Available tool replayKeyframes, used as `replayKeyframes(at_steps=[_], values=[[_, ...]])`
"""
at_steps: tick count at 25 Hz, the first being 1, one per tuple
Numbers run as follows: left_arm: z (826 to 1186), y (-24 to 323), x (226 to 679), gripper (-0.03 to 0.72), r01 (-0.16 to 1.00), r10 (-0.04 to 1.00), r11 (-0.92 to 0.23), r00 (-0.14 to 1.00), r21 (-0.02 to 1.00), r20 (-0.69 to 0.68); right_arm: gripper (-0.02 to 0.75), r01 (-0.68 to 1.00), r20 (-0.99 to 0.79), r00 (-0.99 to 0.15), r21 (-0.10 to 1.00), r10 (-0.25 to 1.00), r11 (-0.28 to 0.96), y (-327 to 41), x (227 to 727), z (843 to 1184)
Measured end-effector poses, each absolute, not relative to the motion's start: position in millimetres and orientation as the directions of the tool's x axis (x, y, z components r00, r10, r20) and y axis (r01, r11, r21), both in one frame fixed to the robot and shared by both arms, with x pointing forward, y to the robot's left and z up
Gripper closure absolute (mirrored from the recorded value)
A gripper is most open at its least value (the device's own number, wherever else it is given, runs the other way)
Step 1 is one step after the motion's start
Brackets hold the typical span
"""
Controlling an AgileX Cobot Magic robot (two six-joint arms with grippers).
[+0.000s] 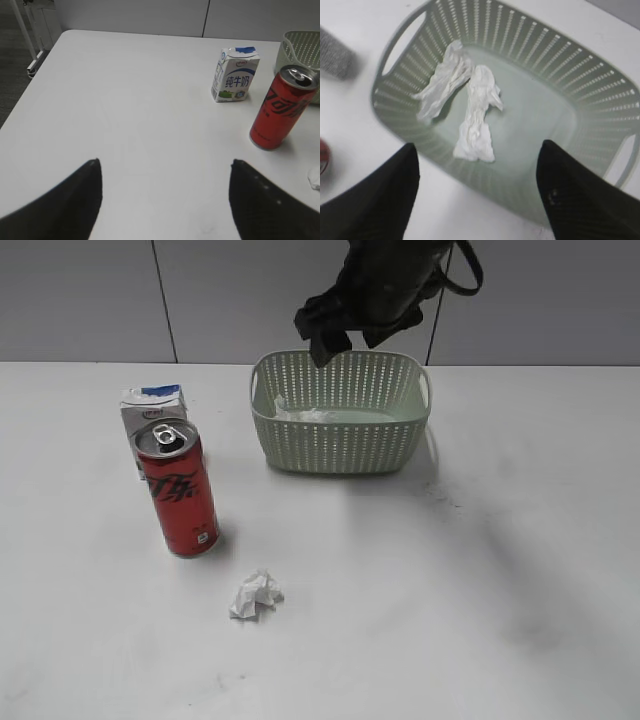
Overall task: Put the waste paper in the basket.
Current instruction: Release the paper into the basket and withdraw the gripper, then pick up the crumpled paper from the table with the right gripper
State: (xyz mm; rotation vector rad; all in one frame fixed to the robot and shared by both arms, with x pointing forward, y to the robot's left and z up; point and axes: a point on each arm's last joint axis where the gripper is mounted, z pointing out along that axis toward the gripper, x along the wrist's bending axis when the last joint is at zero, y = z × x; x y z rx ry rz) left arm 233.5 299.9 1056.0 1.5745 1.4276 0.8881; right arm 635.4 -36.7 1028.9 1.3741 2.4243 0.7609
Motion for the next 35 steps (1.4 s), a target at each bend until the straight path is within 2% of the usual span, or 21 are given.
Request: replayKeyframes(at_steps=[4,8,11,14,18,20,23,25,31,35], values=[[1056.0,299.9,233.5,0.102,0.420,0.994,-0.028,0.111,0.907,-0.021,0.219,0.716,0.094,-0.621,0.472,0.778,0.514,-38.9,611.7,1054.0],[1056.0,299.9,233.5,0.102,0.420,0.994,-0.027,0.111,0.907,-0.022,0.255,0.715,0.145,-0.680,0.345,0.719,0.607,-35.1,583.5,1057.7],[1056.0,299.9,233.5,0.102,0.420,0.994,-0.027,0.111,0.907,-0.022,0.272,0.687,0.170,-0.723,0.280,0.670,0.671,-18.5,553.7,1045.1],[1056.0,299.9,233.5,0.102,0.420,0.994,-0.027,0.111,0.907,-0.022,0.283,0.615,0.165,-0.789,0.217,0.592,0.758,8.6,513.3,1017.8],[1056.0,299.9,233.5,0.102,0.420,0.994,-0.027,0.111,0.907,-0.022,0.283,0.516,0.094,-0.855,0.266,0.511,0.814,43.8,472.3,990.4],[1056.0,299.9,233.5,0.102,0.420,0.994,-0.027,0.111,0.907,-0.022,0.264,0.536,0.091,-0.839,0.318,0.537,0.782,55.6,467.6,982.2],[1056.0,299.9,233.5,0.102,0.420,0.994,-0.027,0.111,0.907,-0.022,0.154,0.568,0.072,-0.810,0.350,0.583,0.745,61.1,474.1,970.6],[1056.0,299.9,233.5,0.102,0.420,0.994,-0.027,0.111,0.907,-0.022,0.094,0.577,0.035,-0.799,0.325,0.600,0.749,60.3,479.2,957.4],[1056.0,299.9,233.5,0.102,0.420,0.994,-0.027,0.111,0.907,-0.022,0.074,0.603,0.015,-0.788,0.214,0.615,0.768,61.8,482.3,909.9],[1056.0,299.9,233.5,0.102,0.420,0.994,-0.027,0.111,0.907,-0.022,0.083,0.607,0.008,-0.789,0.173,0.615,0.776,61.8,482.7,890.8]])
